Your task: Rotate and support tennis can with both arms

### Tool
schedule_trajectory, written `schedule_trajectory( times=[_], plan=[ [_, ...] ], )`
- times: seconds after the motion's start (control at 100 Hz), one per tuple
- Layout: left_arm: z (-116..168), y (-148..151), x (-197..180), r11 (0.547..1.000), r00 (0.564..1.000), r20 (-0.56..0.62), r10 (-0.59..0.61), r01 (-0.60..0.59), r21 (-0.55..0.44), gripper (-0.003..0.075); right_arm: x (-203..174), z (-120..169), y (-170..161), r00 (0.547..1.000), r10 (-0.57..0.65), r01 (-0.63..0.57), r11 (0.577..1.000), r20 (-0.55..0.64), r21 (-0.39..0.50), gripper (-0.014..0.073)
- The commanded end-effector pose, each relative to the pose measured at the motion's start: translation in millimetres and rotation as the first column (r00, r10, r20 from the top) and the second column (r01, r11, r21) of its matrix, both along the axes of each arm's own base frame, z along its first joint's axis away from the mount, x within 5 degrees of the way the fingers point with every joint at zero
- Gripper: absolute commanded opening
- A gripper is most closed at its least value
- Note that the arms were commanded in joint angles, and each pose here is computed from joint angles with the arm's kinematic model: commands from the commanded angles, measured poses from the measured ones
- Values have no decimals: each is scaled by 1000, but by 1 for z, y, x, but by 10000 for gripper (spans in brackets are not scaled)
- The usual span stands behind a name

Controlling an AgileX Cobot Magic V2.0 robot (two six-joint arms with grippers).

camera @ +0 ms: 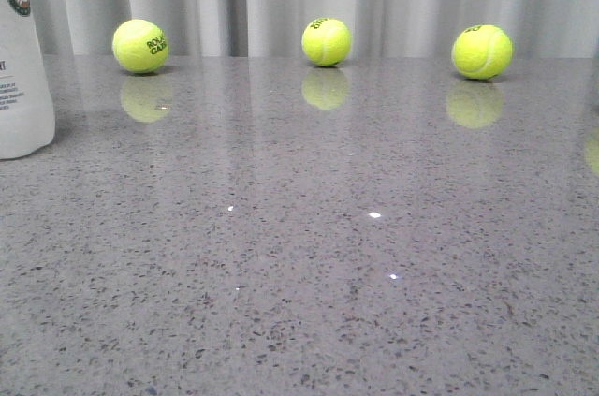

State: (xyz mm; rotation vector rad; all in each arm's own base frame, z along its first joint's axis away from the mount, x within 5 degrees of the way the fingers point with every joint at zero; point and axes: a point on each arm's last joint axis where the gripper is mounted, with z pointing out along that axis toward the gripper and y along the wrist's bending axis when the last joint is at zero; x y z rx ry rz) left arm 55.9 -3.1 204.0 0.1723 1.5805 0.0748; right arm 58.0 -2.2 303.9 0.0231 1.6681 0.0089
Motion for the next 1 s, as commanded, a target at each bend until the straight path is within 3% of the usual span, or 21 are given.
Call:
schedule_trajectory(
  times=[0.0,0.99],
  plan=[
    [-2,0,-1,1000,993,119,-4,5,-4,-21,0,15,0,995,2,-1,1000,102,-10,-70],
    [0,-1,-2,1000,990,140,-4,9,-30,-21,0,15,0,995,2,-1,1000,102,-10,-70]
  ],
)
